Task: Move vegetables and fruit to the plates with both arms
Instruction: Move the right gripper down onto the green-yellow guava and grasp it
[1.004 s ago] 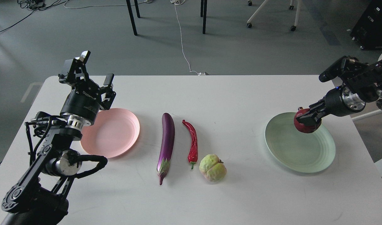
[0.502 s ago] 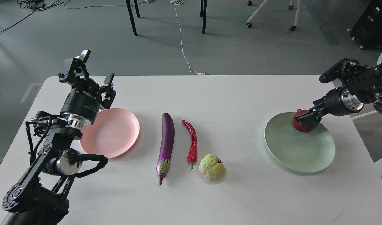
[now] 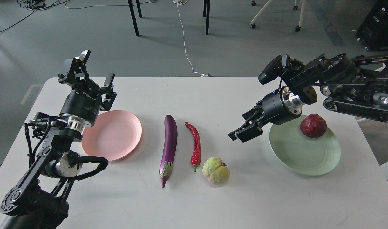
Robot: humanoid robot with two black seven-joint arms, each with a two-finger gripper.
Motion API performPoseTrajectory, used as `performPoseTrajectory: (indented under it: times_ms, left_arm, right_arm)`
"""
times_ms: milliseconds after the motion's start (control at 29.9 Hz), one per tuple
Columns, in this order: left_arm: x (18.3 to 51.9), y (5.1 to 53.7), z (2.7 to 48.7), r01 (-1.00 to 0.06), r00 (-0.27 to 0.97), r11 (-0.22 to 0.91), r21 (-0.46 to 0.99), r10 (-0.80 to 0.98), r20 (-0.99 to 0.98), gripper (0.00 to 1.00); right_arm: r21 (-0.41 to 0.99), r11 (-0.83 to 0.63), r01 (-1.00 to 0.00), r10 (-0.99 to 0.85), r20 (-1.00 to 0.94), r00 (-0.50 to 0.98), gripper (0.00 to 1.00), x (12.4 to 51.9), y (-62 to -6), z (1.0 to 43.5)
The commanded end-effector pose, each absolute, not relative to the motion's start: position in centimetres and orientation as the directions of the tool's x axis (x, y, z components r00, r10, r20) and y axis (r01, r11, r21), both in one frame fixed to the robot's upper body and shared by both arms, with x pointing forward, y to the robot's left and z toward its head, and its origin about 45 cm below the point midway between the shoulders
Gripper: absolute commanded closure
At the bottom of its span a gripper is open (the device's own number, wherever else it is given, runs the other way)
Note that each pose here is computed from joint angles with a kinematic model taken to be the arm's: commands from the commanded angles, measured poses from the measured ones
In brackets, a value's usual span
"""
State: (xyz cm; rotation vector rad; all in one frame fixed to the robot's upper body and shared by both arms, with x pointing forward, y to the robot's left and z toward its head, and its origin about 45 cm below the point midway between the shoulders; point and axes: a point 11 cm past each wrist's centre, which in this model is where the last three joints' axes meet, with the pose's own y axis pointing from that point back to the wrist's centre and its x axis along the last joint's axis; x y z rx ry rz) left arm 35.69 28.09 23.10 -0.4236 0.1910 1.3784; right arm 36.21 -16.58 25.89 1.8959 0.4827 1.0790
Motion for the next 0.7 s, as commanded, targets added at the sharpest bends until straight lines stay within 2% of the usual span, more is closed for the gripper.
performPoseTrajectory:
  times_ms: [0,368,669]
  left_arm:
    - [35.7,28.2,23.1,-0.976,0.187,0.127,-0.177,0.908,-0.374,0.02]
    - [35.6,28.2,23.1,-0.976,0.185,0.125,-0.178,0.909,-0.375,0.02]
    - [35.7,28.4,23.2,-0.976,0.183,0.123,-0.179,0.91,-0.372,0.02]
  right_arm:
    - [0.841,-0.541,-0.015,0.713,0.468,0.522,0.04,35.1,-13.6,24.2]
    - [0.86,-0.507,0.058,0.76,0.414,0.5,0.05,34.0,-10.0,19.5]
    - [0.885,-0.458,0.085,0.785,0.358,0.505,0.06,33.3,-10.7,17.3]
